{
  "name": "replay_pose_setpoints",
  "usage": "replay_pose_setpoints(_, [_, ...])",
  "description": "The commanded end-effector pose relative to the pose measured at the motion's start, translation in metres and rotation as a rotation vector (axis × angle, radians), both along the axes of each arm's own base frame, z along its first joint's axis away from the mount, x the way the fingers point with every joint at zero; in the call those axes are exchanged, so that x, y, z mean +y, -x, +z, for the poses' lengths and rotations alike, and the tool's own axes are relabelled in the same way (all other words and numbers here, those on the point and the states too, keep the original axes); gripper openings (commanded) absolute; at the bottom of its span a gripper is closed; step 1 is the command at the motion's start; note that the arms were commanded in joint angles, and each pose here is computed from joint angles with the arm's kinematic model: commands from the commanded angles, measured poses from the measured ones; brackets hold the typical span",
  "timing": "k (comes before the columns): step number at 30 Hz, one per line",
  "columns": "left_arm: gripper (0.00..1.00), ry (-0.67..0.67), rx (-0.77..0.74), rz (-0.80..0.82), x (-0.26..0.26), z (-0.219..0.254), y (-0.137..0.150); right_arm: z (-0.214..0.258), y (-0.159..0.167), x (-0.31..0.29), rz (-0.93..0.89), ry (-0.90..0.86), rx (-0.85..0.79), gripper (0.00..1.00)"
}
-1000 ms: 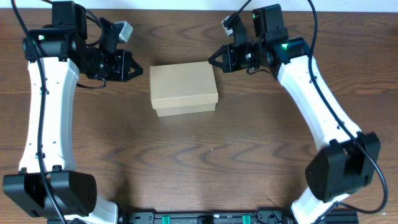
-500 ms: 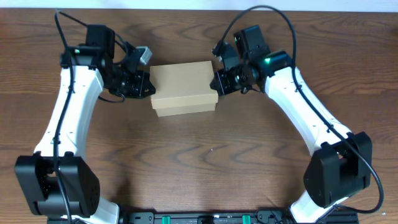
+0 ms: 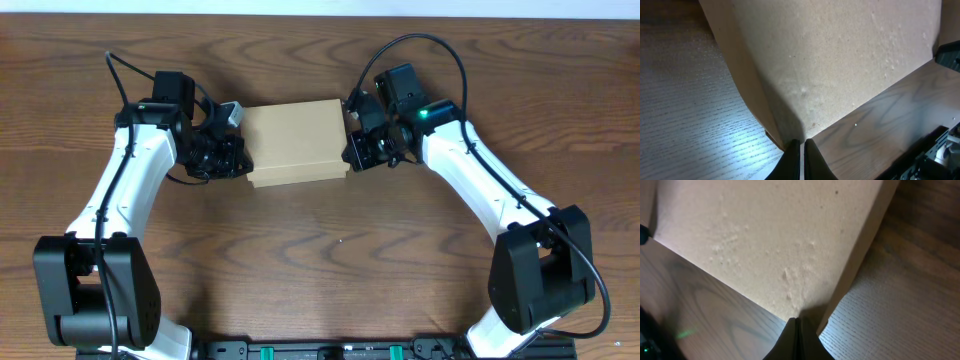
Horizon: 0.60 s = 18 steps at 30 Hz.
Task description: Pack container
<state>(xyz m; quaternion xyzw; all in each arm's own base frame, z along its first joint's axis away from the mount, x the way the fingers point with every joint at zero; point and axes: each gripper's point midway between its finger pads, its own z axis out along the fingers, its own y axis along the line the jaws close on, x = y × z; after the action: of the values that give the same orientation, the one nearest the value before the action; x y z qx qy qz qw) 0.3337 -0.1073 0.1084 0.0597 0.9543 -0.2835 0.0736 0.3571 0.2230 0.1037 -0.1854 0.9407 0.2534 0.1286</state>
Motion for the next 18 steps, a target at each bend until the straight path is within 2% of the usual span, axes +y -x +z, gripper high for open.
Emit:
replay_pose_setpoints(1, [0.06,-0.010,0.009,0.010,0.002,-0.003,0.001,-0.008,0.004,-0.003,0.010,0.035,-0.002,0.01])
replay_pose_setpoints(12, [0.05,-0.002,0.004,0.028,0.001,0.005,-0.001,-0.007,0.001,-0.003,0.008,0.031,-0.017,0.01])
replay_pose_setpoints(18, [0.06,-0.054,-0.165,0.052,0.010,0.054,-0.008,0.041,-0.015,-0.001,0.009,-0.007,-0.157,0.01])
